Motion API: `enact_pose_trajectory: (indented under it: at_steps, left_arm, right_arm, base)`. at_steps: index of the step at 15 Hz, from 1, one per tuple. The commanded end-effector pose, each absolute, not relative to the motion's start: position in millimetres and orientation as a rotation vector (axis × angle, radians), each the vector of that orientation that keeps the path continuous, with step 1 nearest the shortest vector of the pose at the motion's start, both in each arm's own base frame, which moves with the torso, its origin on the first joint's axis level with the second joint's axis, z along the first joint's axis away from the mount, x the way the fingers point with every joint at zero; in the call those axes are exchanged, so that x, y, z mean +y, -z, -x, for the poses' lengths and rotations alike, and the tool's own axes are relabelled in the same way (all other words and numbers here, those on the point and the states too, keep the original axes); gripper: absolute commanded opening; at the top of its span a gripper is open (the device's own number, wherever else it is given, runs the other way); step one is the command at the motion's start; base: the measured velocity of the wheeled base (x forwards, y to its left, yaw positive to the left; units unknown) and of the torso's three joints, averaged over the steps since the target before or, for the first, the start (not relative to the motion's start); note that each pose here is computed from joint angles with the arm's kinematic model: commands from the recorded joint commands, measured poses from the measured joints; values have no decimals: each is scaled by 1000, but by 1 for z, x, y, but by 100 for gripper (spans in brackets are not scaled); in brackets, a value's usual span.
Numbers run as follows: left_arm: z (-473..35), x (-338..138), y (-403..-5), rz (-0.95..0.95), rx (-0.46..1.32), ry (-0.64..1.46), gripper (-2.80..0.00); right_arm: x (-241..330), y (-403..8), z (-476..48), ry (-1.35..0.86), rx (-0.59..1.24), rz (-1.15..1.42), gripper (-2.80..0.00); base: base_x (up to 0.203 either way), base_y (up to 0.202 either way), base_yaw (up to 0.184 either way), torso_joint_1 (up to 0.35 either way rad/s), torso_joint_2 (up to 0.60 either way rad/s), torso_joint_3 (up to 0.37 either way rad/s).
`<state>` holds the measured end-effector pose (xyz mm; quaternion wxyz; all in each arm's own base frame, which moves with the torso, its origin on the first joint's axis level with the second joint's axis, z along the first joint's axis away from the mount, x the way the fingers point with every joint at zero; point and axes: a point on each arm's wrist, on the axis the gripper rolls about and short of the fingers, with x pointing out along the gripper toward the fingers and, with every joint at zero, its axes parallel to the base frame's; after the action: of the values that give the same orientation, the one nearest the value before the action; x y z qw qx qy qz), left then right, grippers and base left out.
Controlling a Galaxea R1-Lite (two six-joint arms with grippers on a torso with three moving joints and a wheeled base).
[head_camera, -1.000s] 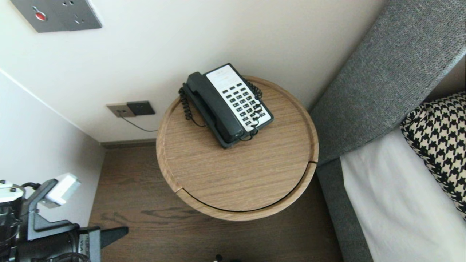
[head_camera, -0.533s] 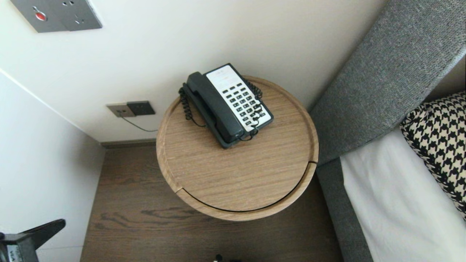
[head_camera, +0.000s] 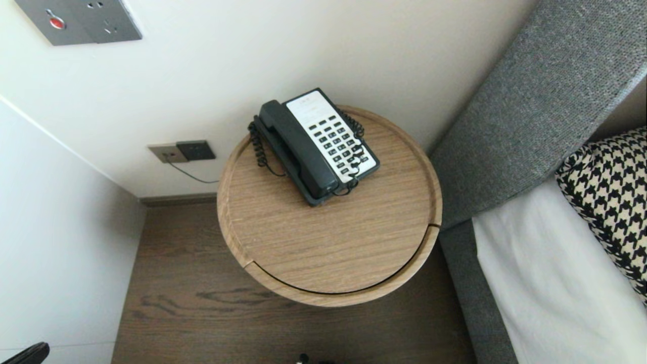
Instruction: Open the nightstand drawer
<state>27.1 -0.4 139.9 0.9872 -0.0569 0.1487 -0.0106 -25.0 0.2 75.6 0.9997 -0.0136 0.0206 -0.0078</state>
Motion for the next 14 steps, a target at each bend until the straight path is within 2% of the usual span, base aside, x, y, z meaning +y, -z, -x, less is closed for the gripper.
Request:
enact_pose_trajectory:
  at_steps: [1, 9, 14]
  left_arm:
    - [-14, -1, -134, 110, 231, 16, -280]
    - [-1, -1, -96, 29, 158, -69, -280]
    - [-1, 0, -87, -21, 200, -92, -280]
  right_arm:
    - [0, -76, 25, 15, 37, 27, -280]
    - [0, -75, 25, 15, 39, 27, -280]
    - [0, -75, 25, 16, 39, 28, -280]
  base:
    - [0, 0, 0, 0, 0, 0]
    - [0, 0, 0, 0, 0, 0]
    - [0, 0, 0, 0, 0, 0]
